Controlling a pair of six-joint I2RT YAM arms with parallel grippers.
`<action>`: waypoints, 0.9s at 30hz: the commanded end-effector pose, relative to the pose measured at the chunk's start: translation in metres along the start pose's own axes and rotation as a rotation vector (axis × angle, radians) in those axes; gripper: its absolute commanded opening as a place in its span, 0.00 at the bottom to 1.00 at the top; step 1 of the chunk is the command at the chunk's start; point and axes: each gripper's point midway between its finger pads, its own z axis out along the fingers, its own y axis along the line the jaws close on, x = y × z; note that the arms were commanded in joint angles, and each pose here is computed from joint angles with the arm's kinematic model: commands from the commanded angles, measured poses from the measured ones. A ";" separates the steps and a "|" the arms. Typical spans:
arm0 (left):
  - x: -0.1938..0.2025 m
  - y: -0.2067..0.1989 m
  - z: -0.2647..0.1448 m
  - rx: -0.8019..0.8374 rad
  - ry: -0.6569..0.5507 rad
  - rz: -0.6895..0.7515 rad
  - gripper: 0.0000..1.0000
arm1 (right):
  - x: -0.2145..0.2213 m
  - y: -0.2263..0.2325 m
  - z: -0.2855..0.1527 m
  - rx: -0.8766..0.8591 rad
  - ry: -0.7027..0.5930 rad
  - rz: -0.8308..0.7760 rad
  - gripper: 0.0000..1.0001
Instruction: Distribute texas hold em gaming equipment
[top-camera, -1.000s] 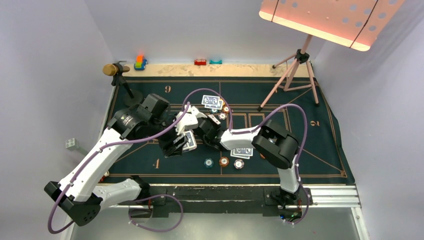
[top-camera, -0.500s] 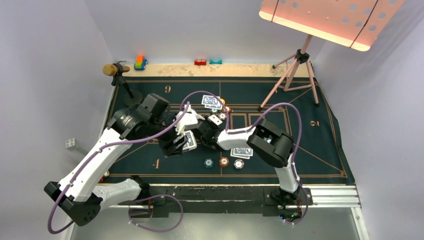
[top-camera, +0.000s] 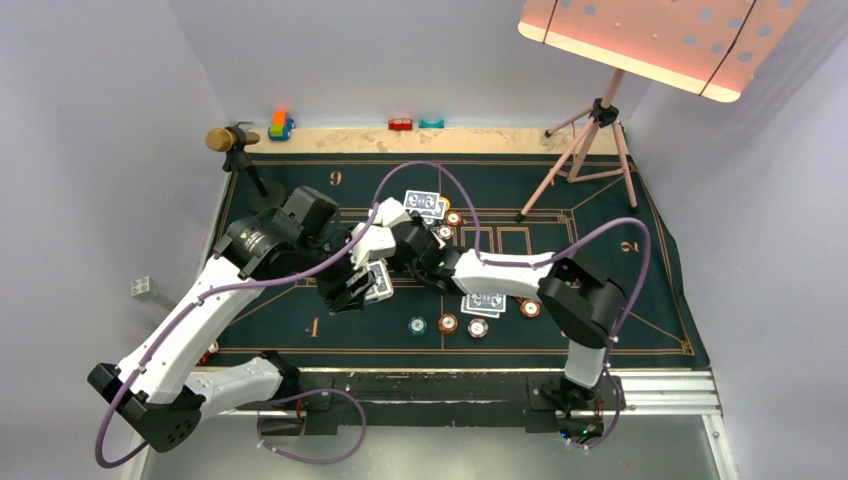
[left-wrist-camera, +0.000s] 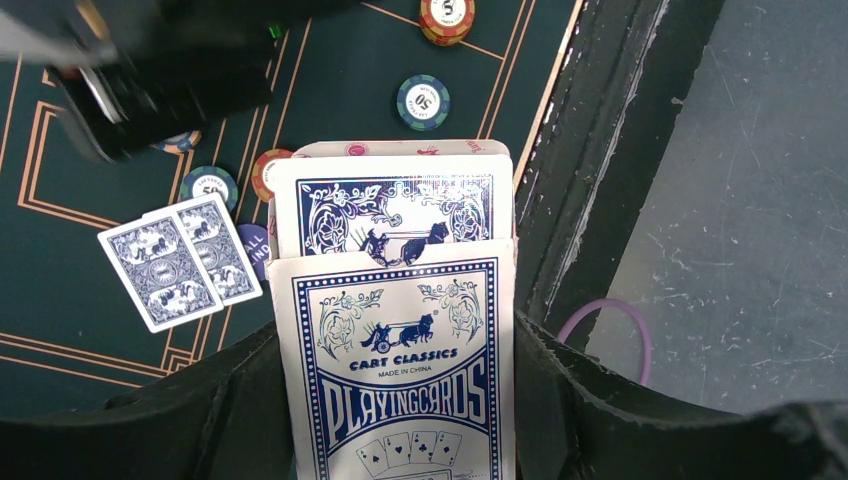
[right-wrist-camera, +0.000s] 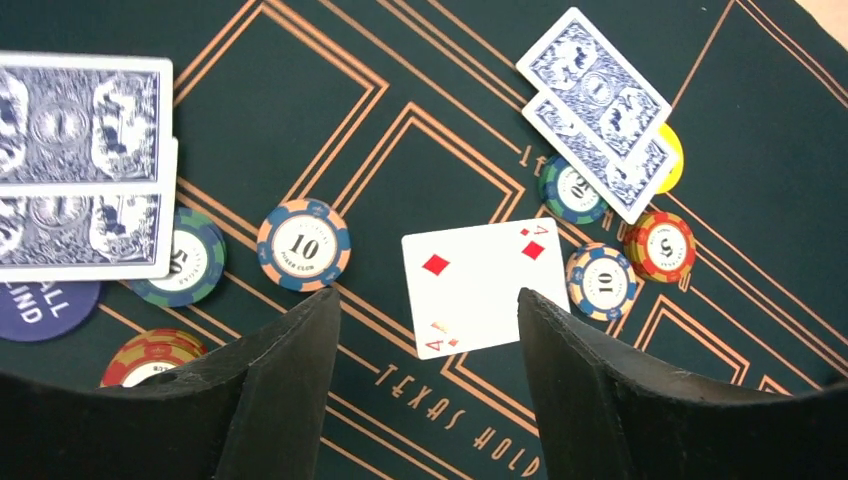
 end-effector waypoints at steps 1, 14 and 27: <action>-0.014 -0.004 -0.011 -0.002 -0.062 0.013 0.00 | -0.008 -0.035 -0.006 0.008 0.005 0.237 0.66; -0.017 -0.003 -0.012 -0.003 -0.067 0.016 0.00 | 0.052 -0.068 0.028 -0.048 0.270 0.631 0.59; -0.016 -0.003 -0.012 -0.005 -0.066 0.015 0.00 | 0.069 -0.082 0.054 0.002 0.328 0.737 0.53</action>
